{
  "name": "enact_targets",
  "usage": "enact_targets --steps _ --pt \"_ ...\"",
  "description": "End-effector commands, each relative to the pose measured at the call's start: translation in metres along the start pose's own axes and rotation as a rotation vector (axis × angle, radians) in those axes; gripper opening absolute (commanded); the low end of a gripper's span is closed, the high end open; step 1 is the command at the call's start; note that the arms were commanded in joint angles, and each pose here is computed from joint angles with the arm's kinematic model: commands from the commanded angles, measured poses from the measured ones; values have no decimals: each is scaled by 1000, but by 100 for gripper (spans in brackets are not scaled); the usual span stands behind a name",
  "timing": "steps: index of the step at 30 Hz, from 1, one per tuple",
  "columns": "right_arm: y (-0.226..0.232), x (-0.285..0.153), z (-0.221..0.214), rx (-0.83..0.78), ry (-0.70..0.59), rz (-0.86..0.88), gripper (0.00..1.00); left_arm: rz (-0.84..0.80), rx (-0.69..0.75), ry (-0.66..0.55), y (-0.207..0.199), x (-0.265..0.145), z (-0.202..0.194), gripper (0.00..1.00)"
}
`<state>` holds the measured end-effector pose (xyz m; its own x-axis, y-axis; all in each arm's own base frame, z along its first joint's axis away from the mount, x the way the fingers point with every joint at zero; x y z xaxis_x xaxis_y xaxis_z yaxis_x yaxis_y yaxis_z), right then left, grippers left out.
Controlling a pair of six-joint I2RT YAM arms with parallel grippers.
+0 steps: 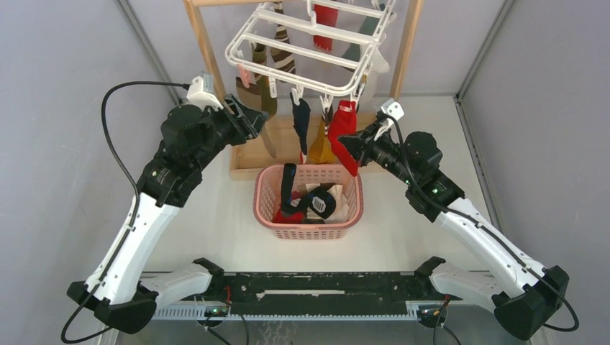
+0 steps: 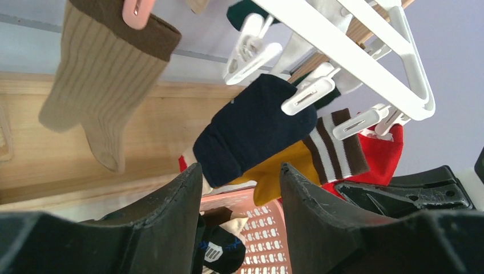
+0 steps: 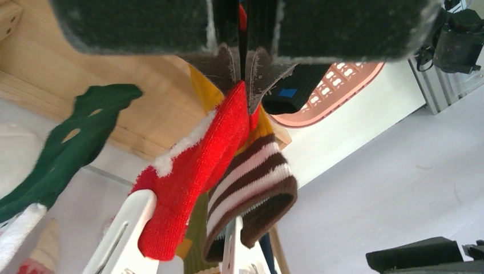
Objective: Remove the socks clipped to the hanger
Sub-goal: Adjust the hanger on the clothesline.
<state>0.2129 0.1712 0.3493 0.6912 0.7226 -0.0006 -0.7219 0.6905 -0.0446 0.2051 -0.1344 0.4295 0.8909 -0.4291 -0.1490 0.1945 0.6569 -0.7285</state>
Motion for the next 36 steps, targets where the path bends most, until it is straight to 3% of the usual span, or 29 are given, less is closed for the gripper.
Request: enact_targets --steps 1,19,36 --pt "7 3 15 -40 -43 5 0 -17 24 -10 1 -8 -1 56" --pt "50 42 34 -88 -49 117 0 -7 34 19 11 -14 -16 57" --pt "38 32 33 -96 -31 54 0 -44 49 67 10 0 -35 67"
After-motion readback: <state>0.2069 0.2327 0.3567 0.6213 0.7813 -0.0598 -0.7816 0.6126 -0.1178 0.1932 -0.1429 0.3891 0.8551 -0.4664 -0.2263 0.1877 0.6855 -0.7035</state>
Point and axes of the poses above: each gripper's point midway between its finger pads, its own x axis out along the fingers, its own y axis along the line the jaws close on, z = x × y, the point moved 10 cm from there along -x, back along the fingers, and after that the axes turned 13 degrees about -x, right-handed, at the moved point
